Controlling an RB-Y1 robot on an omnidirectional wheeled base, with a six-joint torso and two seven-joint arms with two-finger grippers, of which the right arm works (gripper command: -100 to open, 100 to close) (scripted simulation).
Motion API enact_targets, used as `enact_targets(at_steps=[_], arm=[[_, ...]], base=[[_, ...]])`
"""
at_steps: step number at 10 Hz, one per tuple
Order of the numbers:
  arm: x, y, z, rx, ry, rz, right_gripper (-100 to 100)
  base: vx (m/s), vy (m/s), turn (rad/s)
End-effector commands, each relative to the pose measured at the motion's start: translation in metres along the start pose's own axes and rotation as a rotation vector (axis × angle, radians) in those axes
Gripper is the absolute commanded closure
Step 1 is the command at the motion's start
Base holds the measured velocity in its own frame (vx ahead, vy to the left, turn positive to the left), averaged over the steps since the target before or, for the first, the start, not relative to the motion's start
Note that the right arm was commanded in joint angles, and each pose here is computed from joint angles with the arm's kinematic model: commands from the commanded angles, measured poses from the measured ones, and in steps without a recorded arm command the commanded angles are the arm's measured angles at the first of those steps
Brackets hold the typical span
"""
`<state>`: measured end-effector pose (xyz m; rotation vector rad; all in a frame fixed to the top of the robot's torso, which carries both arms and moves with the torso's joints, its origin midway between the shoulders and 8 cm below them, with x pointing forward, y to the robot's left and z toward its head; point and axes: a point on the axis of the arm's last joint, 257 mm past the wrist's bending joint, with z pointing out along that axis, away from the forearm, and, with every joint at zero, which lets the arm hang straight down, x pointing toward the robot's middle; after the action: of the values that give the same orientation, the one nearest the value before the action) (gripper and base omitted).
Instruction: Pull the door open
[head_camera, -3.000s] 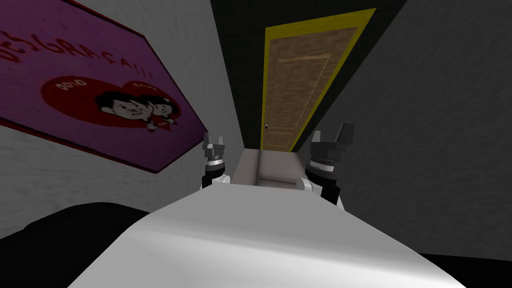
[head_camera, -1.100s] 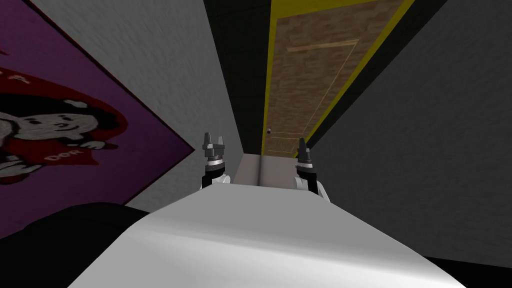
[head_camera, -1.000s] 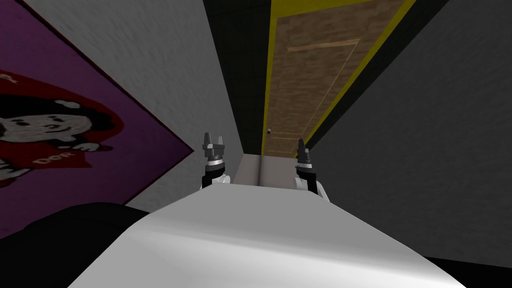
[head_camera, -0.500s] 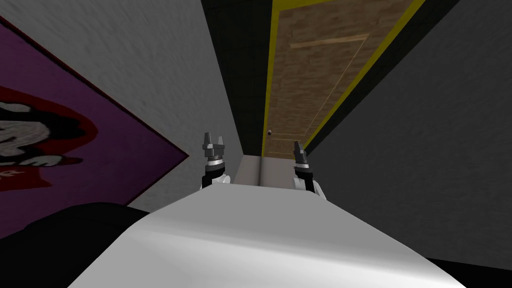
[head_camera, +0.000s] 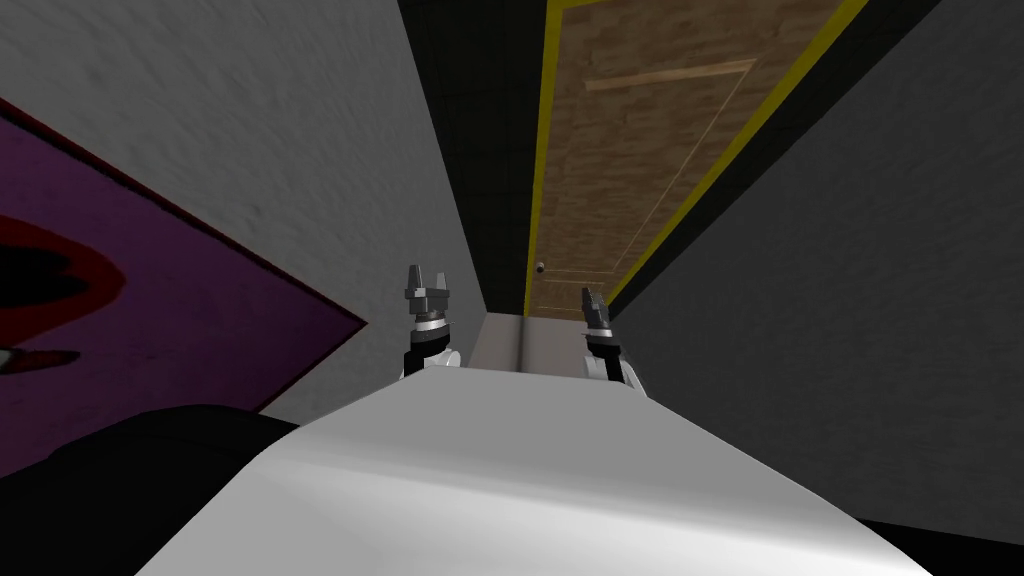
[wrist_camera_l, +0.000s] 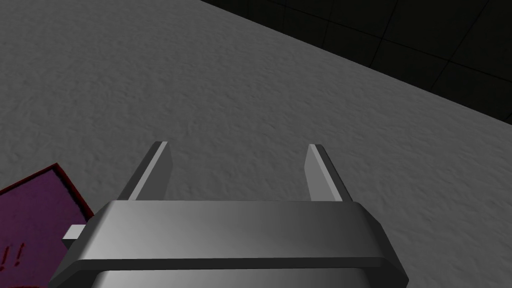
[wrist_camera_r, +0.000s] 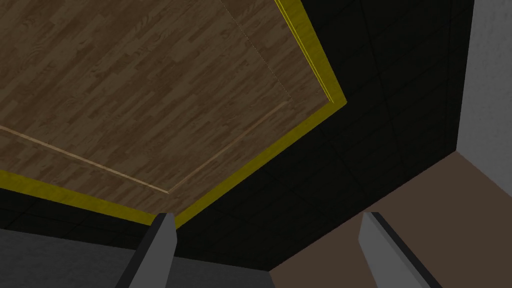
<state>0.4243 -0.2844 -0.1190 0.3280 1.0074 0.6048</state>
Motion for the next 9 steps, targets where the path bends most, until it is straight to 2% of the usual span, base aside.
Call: enact_targets(at_steps=[1, 9], arm=[[0.010, -0.009, -0.0027, 0.014, 0.019, -0.039, -100], [0.055, -0.048, -0.0188, 0.071, 0.116, -0.211, -100]], base=[[0.092, 0.017, -0.008], [0.098, 0.025, -0.008]])
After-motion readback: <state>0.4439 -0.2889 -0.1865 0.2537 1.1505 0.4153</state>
